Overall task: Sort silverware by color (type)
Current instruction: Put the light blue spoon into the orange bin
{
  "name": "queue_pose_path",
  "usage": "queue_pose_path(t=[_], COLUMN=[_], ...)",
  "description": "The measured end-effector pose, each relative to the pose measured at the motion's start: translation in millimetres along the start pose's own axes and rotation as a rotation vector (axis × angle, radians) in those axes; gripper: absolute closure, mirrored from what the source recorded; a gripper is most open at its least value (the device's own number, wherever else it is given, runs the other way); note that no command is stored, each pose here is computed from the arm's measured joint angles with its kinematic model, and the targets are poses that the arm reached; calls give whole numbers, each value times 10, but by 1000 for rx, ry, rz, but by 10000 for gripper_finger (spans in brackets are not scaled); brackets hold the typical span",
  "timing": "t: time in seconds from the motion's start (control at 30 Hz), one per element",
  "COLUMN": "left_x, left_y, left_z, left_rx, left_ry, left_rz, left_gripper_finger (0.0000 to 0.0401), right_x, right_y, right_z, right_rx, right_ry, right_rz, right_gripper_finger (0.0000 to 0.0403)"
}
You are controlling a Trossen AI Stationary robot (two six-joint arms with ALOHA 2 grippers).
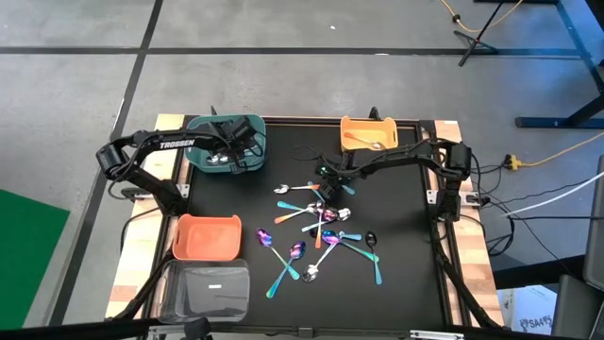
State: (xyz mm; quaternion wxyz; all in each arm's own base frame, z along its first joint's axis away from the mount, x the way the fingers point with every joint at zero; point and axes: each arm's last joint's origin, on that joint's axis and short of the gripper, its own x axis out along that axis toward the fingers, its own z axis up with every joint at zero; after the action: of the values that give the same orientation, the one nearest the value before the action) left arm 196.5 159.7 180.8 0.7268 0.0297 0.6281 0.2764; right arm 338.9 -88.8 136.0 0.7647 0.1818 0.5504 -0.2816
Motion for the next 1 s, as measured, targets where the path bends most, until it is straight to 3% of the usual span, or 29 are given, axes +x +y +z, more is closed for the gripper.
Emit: queue_pose_path(t=[0.67,1.0], left_x=[-10,-164], left_y=[4,12], left_z=[-2,-14], left_rx=[5,5], left_ry=[-1,-54], left_rz=[6,23], left_gripper_finger=[287,287], right_x=[-39,-270], right_y=[1,51], right_z=[14,227], right_rx=[-20,-102], right_ry=[-15,-32], right_rz=[13,19], right_gripper_finger=[401,402])
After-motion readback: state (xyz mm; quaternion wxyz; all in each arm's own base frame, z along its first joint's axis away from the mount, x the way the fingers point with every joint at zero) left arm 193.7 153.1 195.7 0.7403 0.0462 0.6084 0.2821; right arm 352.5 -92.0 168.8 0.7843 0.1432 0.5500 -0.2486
